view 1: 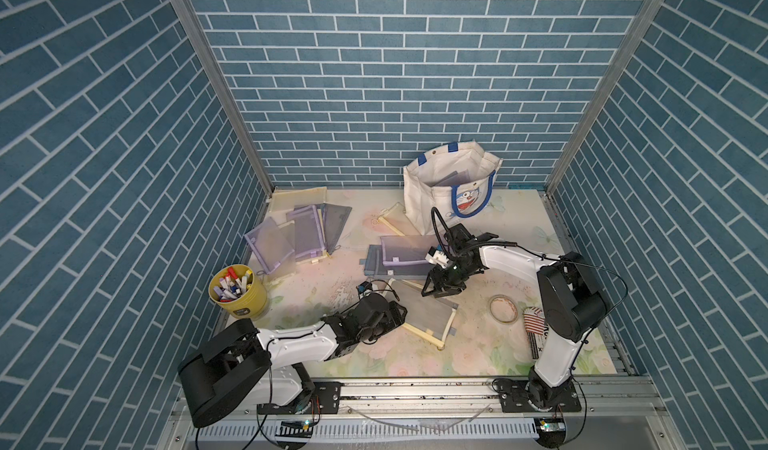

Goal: Put the pencil pouch into the canvas bag
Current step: Pick up the pencil pouch.

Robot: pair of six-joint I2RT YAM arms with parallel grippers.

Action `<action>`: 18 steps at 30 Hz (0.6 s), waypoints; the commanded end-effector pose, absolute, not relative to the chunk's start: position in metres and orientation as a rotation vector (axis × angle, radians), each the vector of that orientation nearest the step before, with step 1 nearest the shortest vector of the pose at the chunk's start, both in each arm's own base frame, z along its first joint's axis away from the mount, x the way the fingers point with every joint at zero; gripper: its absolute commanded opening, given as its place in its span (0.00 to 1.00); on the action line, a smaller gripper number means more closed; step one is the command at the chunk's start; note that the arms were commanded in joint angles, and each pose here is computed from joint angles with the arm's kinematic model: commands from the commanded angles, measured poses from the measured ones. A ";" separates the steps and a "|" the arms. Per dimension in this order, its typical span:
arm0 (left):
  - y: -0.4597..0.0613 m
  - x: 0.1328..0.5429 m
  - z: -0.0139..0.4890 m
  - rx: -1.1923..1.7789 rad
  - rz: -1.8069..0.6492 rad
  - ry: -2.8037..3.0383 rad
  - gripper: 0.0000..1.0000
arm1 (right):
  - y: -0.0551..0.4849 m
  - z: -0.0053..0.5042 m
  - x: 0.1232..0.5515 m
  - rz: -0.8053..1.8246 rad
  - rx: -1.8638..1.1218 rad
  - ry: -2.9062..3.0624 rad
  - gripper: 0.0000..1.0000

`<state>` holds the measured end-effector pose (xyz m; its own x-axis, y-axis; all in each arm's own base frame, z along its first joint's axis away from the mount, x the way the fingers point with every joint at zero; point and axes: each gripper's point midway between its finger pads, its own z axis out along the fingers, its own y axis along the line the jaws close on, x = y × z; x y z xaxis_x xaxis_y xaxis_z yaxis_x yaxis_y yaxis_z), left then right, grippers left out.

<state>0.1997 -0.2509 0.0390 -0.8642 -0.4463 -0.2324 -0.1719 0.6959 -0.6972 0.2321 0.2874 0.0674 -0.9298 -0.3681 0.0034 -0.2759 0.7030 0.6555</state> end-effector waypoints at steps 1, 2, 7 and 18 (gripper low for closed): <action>-0.235 0.191 0.016 -0.505 -0.854 2.598 0.73 | 0.283 0.044 0.221 -1.026 0.577 -2.737 0.56; -0.235 0.191 0.015 -0.502 -0.852 2.599 0.73 | 0.284 0.041 0.219 -1.041 0.569 -2.719 0.56; -0.236 0.191 0.012 -0.500 -0.857 2.598 0.73 | 0.286 0.038 0.213 -1.081 0.578 -2.687 0.56; -0.236 0.187 0.007 -0.505 -0.849 2.604 0.72 | 0.272 0.056 0.223 -0.981 0.693 -2.787 0.56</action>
